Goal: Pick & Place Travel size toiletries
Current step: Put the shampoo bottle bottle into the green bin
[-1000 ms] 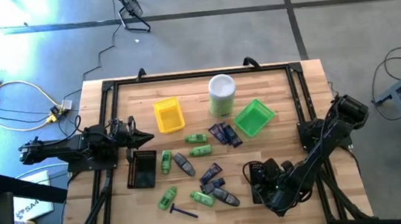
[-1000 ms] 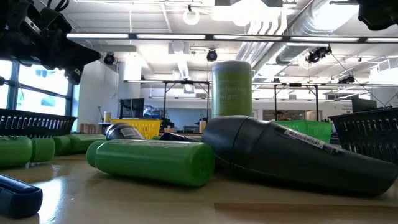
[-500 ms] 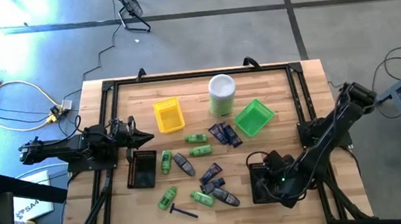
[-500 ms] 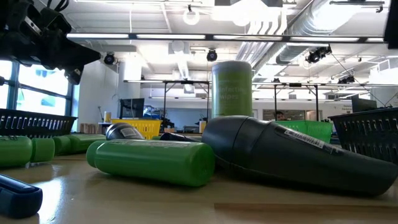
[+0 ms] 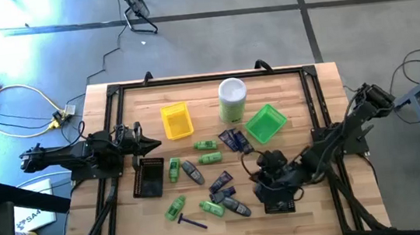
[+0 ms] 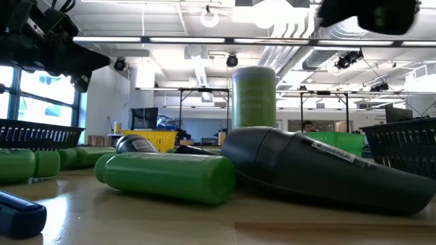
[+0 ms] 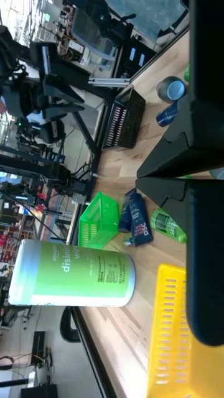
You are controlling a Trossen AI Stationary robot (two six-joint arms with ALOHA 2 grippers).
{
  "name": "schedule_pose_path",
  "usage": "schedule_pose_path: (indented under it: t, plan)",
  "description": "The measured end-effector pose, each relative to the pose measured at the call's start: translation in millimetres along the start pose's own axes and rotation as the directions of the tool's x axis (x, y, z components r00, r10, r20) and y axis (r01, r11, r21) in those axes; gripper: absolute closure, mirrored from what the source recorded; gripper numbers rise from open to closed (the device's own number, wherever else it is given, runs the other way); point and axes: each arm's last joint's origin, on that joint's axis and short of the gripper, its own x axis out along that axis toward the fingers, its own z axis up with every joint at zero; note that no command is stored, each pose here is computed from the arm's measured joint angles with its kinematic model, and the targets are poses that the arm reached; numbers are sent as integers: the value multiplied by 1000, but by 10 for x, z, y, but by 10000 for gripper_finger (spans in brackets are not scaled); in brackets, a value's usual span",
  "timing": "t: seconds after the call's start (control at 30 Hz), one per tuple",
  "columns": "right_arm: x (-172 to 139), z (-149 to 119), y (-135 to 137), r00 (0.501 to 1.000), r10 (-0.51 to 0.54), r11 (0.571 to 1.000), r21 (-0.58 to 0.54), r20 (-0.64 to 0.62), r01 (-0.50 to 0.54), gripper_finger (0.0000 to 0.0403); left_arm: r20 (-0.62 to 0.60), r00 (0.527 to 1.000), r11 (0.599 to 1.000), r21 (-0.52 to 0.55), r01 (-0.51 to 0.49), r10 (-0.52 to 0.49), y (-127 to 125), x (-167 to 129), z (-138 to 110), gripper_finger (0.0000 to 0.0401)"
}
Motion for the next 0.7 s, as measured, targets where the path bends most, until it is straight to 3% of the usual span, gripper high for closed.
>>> schedule_pose_path:
  t: [0.7]
  plan:
    - [284, 735, -89, 972, 65, 994, -97, 228, -44, 360, 0, 1000, 1000, 0, 0, 0, 0, 0, 0, 398]
